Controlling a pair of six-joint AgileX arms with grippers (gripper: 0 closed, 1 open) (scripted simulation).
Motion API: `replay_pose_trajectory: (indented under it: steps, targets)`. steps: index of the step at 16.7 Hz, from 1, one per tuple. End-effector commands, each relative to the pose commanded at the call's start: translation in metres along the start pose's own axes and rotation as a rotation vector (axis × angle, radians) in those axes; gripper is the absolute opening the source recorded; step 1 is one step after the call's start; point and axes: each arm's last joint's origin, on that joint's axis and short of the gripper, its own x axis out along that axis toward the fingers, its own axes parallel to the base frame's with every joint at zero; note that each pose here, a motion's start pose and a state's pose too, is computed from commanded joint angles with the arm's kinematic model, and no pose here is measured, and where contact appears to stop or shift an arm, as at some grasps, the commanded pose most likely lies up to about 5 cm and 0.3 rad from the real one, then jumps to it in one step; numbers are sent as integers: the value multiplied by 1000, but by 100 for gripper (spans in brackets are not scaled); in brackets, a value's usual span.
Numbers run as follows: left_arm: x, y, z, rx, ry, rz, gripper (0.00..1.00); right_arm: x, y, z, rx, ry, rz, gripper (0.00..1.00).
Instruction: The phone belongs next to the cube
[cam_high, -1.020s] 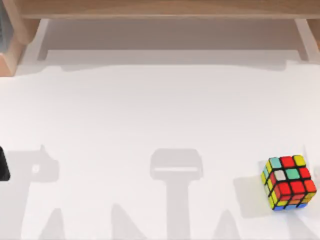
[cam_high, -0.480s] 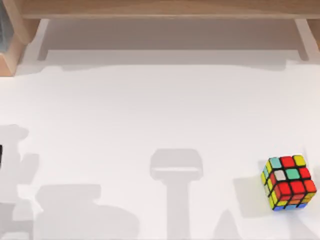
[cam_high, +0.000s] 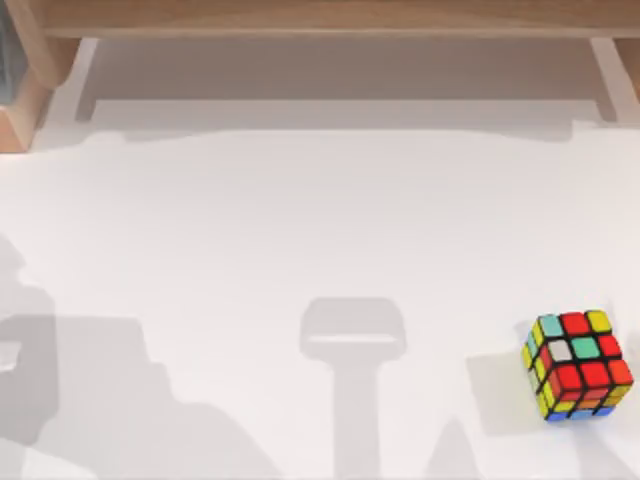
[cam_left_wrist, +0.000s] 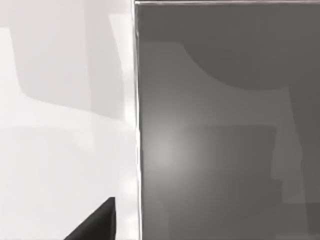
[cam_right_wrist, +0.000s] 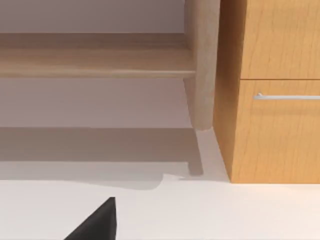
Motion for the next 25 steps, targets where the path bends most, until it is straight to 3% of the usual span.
replay_pose_trajectory:
  steps: [8, 15, 19, 25]
  targets:
    - [3, 3, 4, 4, 20, -6, 100, 0, 0, 0, 0, 0, 0, 100]
    - [41, 4, 4, 0, 18, -5, 100, 0, 0, 0, 0, 0, 0, 100]
    - [42, 4, 4, 0, 20, -6, 100, 0, 0, 0, 0, 0, 0, 100]
    - [42, 4, 4, 0, 20, -6, 55, 0, 0, 0, 0, 0, 0, 100]
